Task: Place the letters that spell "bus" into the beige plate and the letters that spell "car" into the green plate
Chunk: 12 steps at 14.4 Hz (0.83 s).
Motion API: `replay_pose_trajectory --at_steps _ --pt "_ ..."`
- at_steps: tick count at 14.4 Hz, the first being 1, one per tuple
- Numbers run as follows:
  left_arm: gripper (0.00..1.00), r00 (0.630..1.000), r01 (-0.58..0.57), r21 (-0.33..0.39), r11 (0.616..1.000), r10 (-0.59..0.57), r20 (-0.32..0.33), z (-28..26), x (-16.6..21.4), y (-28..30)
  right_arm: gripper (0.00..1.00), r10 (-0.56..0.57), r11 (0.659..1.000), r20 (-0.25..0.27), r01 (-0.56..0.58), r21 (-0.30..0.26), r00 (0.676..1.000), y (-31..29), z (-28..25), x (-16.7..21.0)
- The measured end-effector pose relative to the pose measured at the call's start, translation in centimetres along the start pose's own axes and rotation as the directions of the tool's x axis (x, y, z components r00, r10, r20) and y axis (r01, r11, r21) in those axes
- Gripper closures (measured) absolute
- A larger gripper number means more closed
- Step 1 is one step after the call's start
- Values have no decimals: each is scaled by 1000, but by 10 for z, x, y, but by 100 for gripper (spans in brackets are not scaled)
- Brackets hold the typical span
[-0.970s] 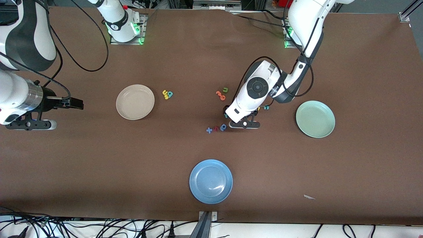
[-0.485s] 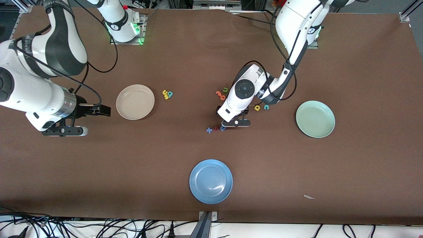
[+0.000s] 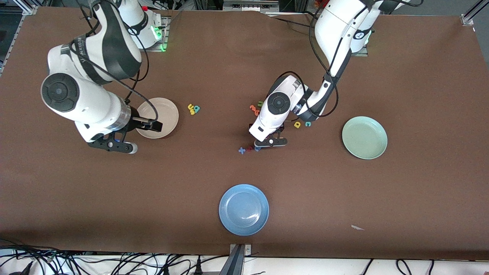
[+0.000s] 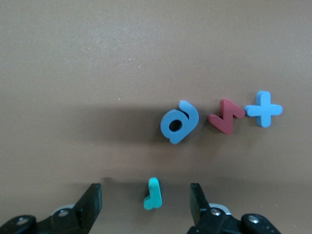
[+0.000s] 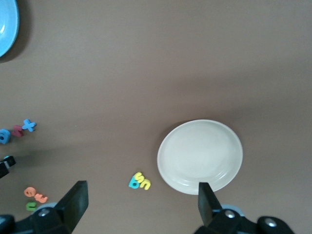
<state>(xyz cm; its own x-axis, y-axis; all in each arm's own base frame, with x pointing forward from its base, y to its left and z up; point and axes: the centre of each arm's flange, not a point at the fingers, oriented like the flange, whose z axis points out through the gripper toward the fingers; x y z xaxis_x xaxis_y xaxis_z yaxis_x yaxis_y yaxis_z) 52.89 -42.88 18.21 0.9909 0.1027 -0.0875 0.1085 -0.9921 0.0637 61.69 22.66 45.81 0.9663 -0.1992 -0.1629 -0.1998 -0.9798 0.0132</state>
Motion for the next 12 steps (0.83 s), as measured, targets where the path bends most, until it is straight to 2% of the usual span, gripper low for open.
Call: replay_pose_trajectory --at_steps 3,4,6,8,10,11,12 --pt "24 1000 5 16 1000 -5 -11 7 -2 6 0 60 998 15 -60 -5 998 -33 15 -15" --pt "30 1000 5 16 1000 -5 -11 8 -2 6 0 78 997 18 -78 -1 997 -43 21 -19" --pt "33 1000 6 15 1000 -6 -12 7 -1 7 0 109 994 16 -109 23 994 -66 38 -28" --pt "50 1000 7 14 1000 -6 -14 7 -1 7 0 122 991 1 -122 63 993 -96 67 -47" --pt "56 1000 7 14 1000 -7 -14 7 -1 7 0 114 990 -10 -113 83 993 -110 100 -64" --pt "63 1000 7 14 1000 -6 -14 7 -1 7 0 106 991 -19 -105 84 994 -110 116 -72" --pt "63 1000 6 14 1000 -6 -14 7 -1 7 0 96 993 -34 -93 78 995 -106 131 -80"
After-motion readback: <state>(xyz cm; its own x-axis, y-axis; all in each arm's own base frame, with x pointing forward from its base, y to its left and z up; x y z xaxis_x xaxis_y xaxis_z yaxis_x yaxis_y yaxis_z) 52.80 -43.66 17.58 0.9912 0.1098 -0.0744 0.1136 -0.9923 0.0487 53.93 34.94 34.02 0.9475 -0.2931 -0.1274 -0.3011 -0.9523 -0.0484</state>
